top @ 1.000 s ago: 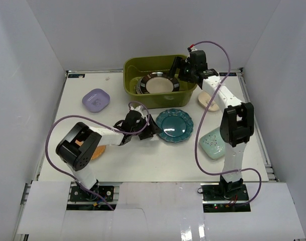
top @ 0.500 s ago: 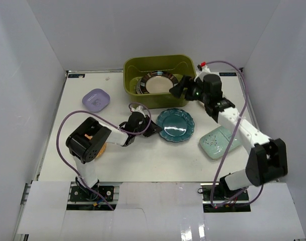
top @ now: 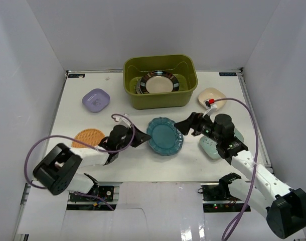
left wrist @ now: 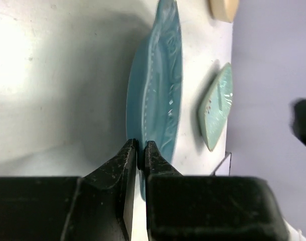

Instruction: Place the plates into the plastic bin on the countertop

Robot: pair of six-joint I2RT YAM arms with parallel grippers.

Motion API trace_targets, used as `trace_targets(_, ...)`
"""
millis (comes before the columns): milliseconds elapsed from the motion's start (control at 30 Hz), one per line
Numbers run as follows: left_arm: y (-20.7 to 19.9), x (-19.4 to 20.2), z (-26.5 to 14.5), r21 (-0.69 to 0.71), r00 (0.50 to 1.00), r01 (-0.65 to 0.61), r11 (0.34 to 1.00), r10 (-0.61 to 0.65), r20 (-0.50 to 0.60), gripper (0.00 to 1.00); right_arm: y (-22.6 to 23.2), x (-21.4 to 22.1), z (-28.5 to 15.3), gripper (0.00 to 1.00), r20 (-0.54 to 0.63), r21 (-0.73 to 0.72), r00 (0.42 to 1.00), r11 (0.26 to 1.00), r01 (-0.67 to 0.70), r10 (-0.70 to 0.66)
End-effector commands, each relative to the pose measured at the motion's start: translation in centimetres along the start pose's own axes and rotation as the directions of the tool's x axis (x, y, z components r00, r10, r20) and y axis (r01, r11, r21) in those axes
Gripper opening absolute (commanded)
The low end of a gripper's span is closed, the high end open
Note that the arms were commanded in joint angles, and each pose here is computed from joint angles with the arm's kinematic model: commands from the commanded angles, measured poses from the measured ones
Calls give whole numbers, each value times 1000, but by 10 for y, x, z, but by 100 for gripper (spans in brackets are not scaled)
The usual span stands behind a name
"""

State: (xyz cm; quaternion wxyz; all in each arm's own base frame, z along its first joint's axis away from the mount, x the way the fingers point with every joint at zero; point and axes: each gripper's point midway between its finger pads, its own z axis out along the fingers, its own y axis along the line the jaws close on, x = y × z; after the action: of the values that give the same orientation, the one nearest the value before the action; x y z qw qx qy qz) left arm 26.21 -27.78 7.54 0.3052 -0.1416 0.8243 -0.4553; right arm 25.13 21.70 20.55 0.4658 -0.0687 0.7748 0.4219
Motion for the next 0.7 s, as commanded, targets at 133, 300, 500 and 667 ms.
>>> trace_targets(133,-47,-15,-60,190,996,-3,982,-14,87,0,-52,70,-8,90,-108,110,991,991,-69,81)
trace_targets(300,-73,-20,-86,301,995,-13,954,-18,99,0,-51,85,-4,90,-163,71,981,993,-97,107)
trace_targets(500,-98,-22,-107,392,995,-22,920,-18,97,0,-43,101,1,90,-221,-3,962,987,-163,158)
trace_targets(667,-117,-23,-117,433,997,-38,901,6,75,0,-20,95,1,99,-218,-130,959,969,-212,181)
